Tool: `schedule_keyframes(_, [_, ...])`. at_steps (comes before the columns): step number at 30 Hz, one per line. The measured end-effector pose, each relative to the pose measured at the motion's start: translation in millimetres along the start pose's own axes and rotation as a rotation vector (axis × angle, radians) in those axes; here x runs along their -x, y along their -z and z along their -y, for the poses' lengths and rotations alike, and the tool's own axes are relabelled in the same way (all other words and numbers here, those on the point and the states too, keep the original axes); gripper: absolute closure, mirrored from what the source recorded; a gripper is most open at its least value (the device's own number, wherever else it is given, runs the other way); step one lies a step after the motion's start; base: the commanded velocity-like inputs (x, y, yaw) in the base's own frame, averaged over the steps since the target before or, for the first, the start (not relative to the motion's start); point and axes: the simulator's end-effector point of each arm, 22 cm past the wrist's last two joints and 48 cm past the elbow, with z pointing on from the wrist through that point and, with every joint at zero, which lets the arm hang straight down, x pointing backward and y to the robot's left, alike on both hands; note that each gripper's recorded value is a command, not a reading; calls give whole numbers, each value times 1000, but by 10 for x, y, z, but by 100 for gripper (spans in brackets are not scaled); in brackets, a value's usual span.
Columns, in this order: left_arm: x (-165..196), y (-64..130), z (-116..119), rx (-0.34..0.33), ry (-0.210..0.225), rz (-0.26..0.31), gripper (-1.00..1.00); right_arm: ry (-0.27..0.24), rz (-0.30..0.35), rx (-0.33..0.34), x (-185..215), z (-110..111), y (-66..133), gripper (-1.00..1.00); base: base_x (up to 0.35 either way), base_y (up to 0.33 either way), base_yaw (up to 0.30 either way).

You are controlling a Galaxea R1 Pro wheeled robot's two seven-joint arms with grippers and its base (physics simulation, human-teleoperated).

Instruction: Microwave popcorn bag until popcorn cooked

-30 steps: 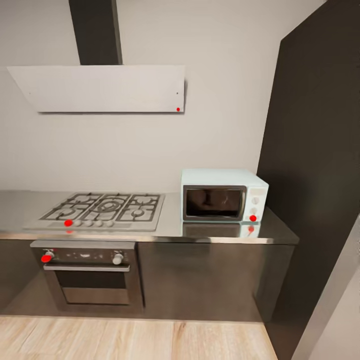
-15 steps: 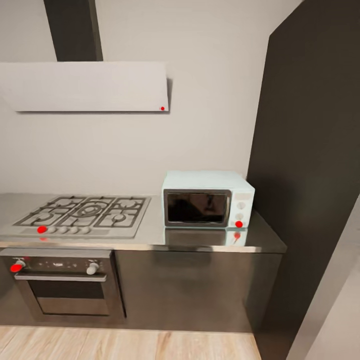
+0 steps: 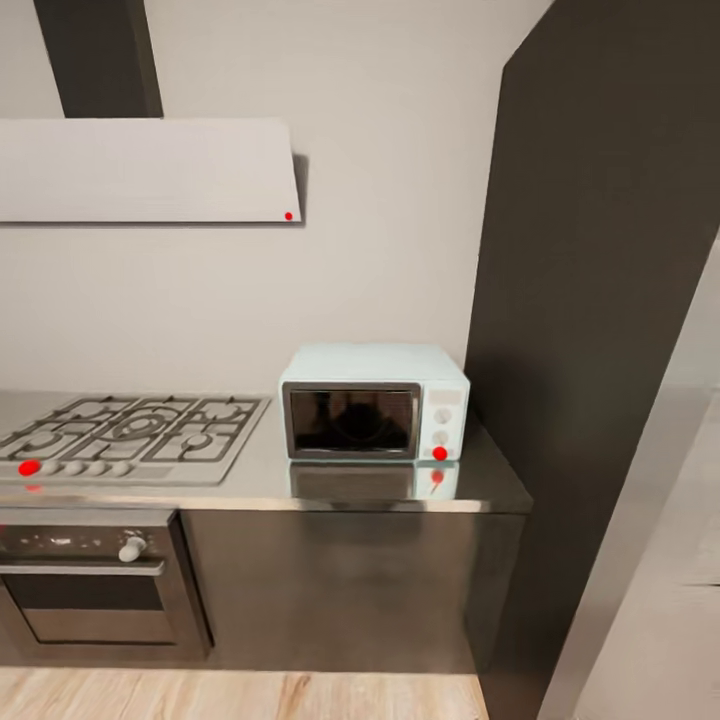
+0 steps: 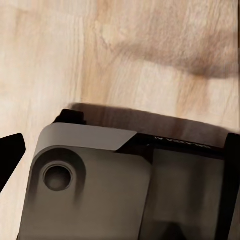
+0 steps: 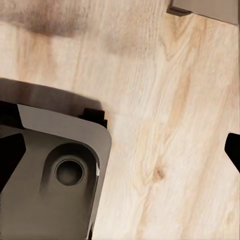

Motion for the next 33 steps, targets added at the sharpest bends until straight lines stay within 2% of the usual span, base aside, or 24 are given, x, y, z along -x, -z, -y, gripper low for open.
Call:
schedule_keyframes(6, [5,0,1,0,1,1,-100,0,-1,2,1,-12,-1,-100,3,-8,-182])
schedule_keyframes(24, [1,0,0,0,1,1,-100,-3,-10,-1,-23,11,1,-100,0,0,-6])
schedule_keyframes(33, [5,2,23,-10,-2,2,-100,10,-3,4,-4,-25,1,-100,289,0,0])
